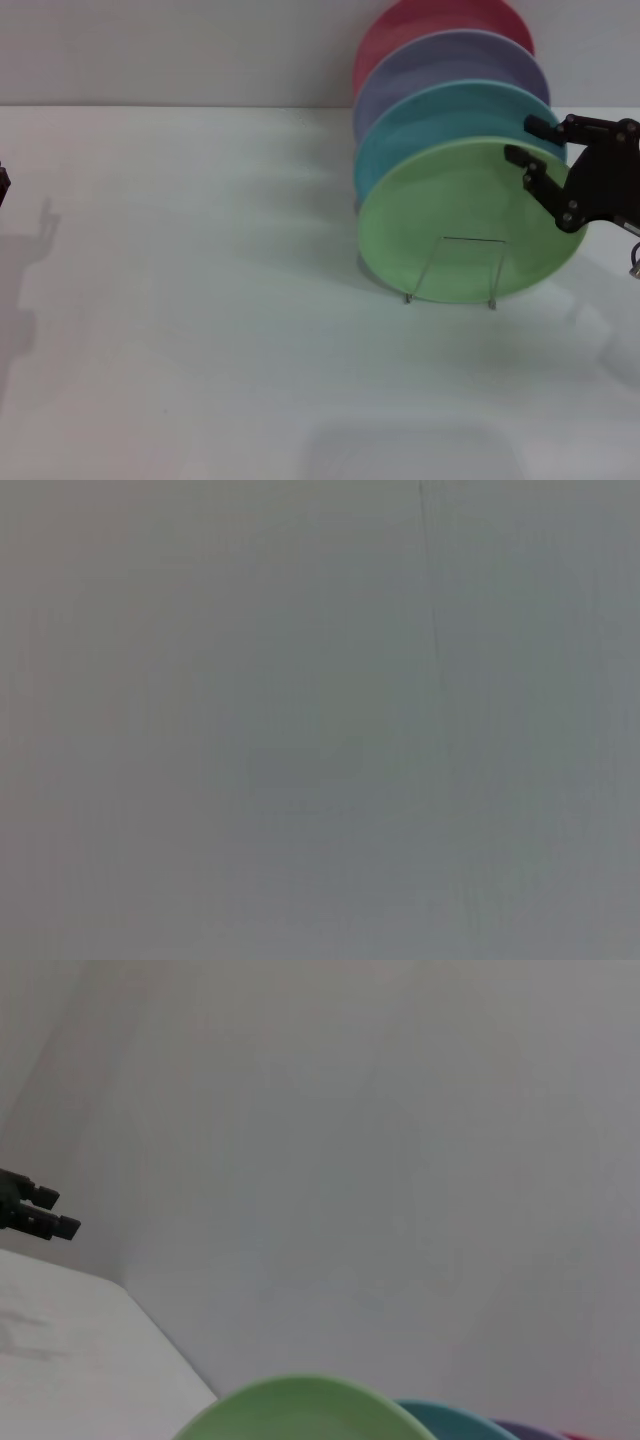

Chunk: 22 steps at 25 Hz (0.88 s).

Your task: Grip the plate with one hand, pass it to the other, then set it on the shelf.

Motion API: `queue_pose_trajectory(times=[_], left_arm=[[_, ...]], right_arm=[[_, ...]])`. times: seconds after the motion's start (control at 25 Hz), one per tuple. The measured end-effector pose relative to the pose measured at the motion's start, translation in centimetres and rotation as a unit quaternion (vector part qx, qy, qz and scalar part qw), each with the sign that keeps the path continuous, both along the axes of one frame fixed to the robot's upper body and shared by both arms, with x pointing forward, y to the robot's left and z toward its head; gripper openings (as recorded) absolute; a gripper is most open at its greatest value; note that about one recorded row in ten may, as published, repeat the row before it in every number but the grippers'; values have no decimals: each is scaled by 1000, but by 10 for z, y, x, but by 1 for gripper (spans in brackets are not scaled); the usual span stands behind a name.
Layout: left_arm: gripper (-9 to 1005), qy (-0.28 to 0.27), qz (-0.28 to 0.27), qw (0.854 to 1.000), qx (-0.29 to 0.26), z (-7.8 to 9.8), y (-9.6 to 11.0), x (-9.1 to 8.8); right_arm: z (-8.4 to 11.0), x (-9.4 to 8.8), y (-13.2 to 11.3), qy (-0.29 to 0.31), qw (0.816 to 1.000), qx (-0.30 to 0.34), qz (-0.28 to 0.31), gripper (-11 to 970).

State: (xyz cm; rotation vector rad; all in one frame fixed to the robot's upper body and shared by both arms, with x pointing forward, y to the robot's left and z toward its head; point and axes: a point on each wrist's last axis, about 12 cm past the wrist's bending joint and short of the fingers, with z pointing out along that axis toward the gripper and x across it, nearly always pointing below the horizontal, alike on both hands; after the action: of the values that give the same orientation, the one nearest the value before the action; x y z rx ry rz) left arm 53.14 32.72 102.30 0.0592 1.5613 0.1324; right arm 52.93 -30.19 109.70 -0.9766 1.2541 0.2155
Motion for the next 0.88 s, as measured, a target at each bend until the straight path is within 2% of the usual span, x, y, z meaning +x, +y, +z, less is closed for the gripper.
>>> queue_pose_trajectory(times=[0.24, 0.64, 0.8, 0.88], left_arm=[[757, 0, 0, 1000, 0, 0, 0, 0], [757, 2, 6, 1000, -3, 0, 1, 1], [757, 3, 7, 1000, -4, 0, 2, 2], [757, 3, 8, 1000, -3, 0, 2, 2]], right_arm=[[-4, -4, 1, 11, 1000, 12, 7, 399], [0, -14, 4, 1, 998, 43, 40, 599], [6, -20, -4, -38, 996, 84, 10, 635], [7, -27, -13, -75, 988, 130, -31, 653]])
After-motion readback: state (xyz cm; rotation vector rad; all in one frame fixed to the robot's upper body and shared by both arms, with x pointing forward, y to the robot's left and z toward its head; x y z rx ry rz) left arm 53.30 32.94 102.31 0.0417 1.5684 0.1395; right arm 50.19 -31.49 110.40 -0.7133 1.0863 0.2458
